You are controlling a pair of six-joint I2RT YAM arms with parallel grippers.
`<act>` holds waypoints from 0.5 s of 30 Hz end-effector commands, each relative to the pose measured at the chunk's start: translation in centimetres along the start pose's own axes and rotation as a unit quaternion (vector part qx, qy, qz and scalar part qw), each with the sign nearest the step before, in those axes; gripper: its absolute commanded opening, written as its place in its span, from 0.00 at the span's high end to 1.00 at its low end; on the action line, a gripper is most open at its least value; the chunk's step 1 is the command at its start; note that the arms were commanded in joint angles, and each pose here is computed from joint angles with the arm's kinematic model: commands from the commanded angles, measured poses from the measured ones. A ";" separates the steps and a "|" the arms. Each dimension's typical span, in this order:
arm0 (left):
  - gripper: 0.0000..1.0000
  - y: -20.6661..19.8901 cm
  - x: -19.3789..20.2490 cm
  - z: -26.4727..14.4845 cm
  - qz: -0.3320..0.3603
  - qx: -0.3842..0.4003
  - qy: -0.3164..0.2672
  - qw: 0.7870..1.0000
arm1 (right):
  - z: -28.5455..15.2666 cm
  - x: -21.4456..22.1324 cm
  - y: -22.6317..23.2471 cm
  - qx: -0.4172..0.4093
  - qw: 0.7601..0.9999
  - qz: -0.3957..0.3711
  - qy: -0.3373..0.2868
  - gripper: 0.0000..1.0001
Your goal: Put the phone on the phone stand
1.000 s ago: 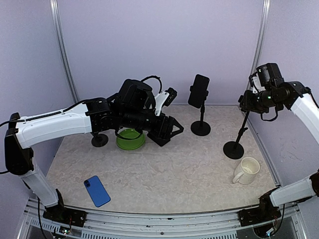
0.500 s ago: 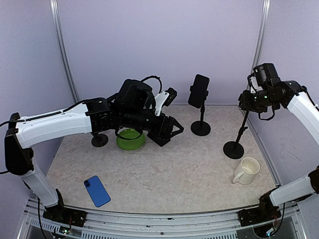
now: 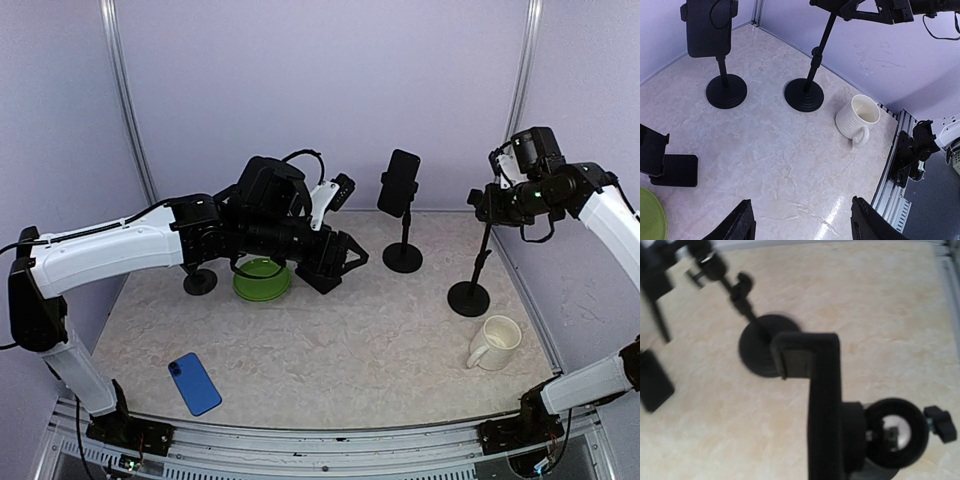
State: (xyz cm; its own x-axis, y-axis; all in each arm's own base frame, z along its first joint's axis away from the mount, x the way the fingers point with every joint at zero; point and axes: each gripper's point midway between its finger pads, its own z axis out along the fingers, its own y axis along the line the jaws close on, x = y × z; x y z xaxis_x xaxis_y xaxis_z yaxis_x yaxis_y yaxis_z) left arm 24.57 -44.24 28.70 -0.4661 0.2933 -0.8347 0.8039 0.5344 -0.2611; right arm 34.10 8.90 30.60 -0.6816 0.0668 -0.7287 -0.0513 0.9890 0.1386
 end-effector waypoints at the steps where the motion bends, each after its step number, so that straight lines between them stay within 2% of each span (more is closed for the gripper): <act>1: 0.36 -0.2 -1.0 -0.6 0.014 -0.008 -0.010 1.000 | -3.1 -1.4 3.6 -0.110 0.992 -0.049 -0.037 0.89; 6: 0.36 0.2 -0.7 -1.0 0.015 -0.019 -0.005 1.000 | -4.7 -1.1 7.1 -0.211 0.973 -0.082 -0.041 0.93; 15: 0.36 1.5 -0.4 -2.9 0.006 -0.044 -0.001 0.999 | -6.1 0.8 14.1 -0.362 0.916 -0.171 -0.032 0.95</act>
State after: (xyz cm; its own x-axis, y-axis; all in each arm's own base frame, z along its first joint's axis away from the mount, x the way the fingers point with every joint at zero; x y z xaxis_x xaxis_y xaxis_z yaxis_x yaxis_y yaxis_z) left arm 24.89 -43.01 27.93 -0.4706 0.3284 -0.8190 0.7861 0.5776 -0.2200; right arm 29.66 17.62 32.66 -0.6483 -0.1463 -0.7472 -0.5307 0.7905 0.3056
